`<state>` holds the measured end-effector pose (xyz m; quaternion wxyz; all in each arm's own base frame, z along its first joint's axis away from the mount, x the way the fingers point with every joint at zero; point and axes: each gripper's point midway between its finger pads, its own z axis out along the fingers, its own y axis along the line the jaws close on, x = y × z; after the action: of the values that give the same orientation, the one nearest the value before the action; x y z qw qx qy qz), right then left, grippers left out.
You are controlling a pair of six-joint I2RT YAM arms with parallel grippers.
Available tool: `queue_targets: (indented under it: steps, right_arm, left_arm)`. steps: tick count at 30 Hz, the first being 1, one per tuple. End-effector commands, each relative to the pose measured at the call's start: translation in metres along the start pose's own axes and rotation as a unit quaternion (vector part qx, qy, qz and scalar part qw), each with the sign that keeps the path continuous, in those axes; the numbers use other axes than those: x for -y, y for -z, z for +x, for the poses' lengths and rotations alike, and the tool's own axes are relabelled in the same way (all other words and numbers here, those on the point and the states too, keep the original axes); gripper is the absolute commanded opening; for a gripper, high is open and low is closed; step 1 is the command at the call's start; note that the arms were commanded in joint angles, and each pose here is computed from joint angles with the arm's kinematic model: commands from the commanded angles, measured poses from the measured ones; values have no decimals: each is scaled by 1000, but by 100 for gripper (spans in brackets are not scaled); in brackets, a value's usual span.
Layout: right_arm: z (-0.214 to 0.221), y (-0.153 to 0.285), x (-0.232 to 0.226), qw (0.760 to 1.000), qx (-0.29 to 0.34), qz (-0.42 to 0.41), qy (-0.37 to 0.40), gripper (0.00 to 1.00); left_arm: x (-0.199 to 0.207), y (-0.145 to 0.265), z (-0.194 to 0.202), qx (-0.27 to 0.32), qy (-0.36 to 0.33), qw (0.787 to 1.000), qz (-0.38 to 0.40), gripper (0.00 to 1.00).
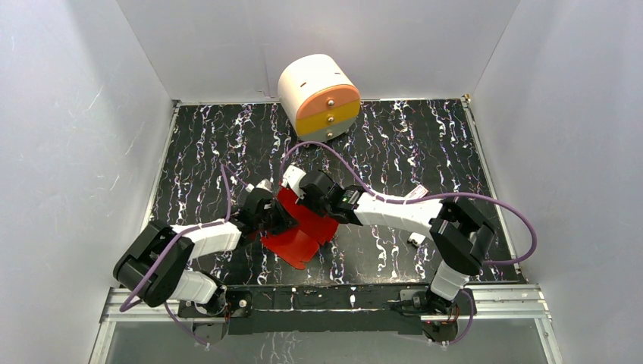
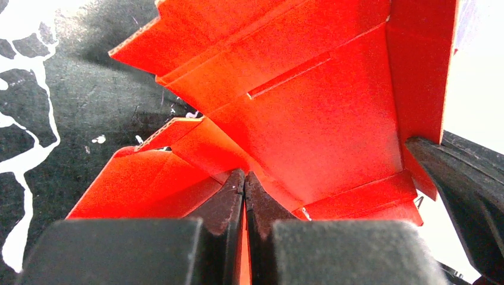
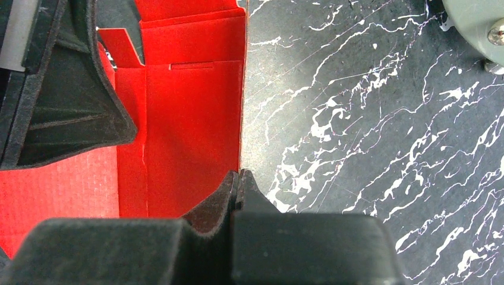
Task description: Fold the paper box
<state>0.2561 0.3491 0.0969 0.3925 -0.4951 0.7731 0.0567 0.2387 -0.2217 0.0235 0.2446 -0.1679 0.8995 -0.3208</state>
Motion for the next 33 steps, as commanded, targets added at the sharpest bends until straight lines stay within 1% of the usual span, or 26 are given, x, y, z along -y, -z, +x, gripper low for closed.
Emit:
queue_targets:
  steps: [1,6,11,18,24,28,31,33]
  right_arm:
    - [-23,9,-17,998,41,-50,-9,0]
    - [-28,17,-29,995,50,-85,-10,0]
    - [-25,21,-41,993,39,-109,-10,0]
    - [-25,26,-60,993,28,-115,-3,0]
    - [-23,27,-61,995,20,-93,6,0]
    - [-20,27,-44,999,21,-47,17,0]
    - [-19,28,-31,999,25,-20,41,0]
    - [-19,28,-27,998,27,-15,56,0]
  left_arm:
    - [-7,-8,-6,16,-2,1000,-18,0]
    - [-12,-14,-5,14,0,1000,-25,0]
    - [-15,-17,-4,13,3,999,-30,0]
    - [-14,-17,-3,13,5,1000,-25,0]
    - [-12,-11,-4,21,7,1000,-13,0]
    - [0,0,-9,33,1,999,11,0]
    - [6,12,-16,52,-12,998,24,0]
    - [8,22,-21,66,-22,997,24,3]
